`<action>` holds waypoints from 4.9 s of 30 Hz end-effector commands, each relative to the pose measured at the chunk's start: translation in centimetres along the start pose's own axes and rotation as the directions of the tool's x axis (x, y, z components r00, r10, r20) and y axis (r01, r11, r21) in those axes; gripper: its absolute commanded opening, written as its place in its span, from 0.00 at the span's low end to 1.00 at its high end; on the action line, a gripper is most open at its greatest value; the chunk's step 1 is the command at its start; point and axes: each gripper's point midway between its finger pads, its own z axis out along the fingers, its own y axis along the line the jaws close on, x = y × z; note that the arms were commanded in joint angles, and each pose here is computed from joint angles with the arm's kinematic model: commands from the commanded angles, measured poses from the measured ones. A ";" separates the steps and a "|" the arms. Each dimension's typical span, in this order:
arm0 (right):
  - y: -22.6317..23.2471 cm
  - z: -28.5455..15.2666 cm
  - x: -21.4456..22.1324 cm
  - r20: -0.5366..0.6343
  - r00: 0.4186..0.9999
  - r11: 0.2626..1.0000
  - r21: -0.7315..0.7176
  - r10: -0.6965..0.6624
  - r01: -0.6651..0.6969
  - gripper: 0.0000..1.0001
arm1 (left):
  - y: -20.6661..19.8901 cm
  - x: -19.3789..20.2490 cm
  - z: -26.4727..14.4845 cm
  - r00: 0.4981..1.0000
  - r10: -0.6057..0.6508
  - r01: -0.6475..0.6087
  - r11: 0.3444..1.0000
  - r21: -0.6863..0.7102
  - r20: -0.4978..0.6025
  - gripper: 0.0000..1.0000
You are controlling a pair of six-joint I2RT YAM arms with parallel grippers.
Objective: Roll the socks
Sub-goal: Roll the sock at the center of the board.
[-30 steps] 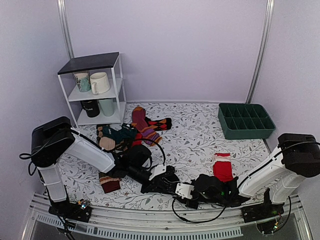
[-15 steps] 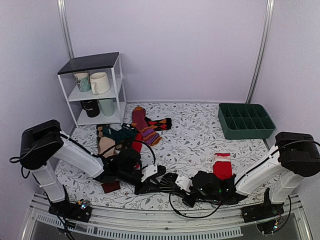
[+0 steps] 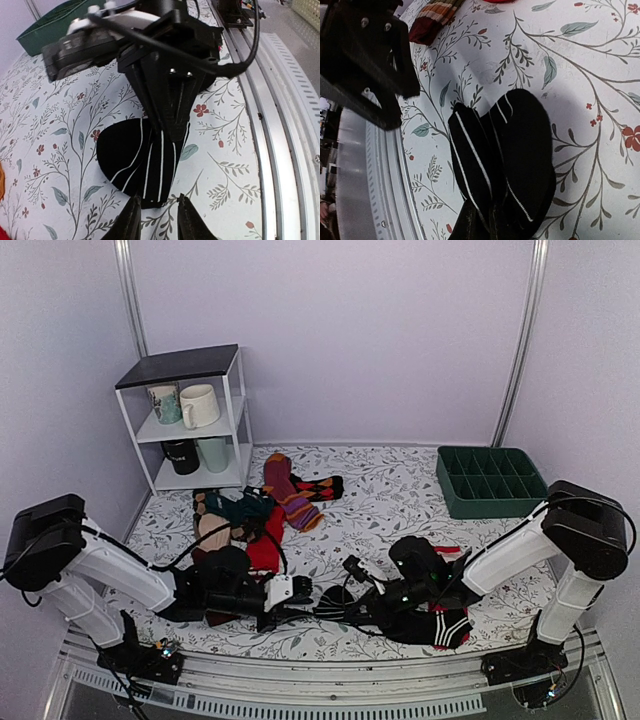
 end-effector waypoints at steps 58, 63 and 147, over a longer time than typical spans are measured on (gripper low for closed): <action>1.9 -2.1 0.4 -0.070 0.743 0.656 0.421 -0.665 0.627 0.39 | -4.9 8.6 4.6 0.847 -0.187 0.381 0.867 0.322 -0.498 0.00; 1.0 -1.8 0.0 -0.174 0.683 0.504 0.552 -0.709 0.664 0.39 | -4.8 8.7 4.6 0.847 -0.193 0.384 0.867 0.319 -0.495 0.00; -4.9 -0.2 12.2 -0.320 0.882 0.936 0.191 0.345 -0.297 0.04 | -0.9 4.3 5.8 0.949 0.153 -0.135 0.987 0.083 -0.274 0.37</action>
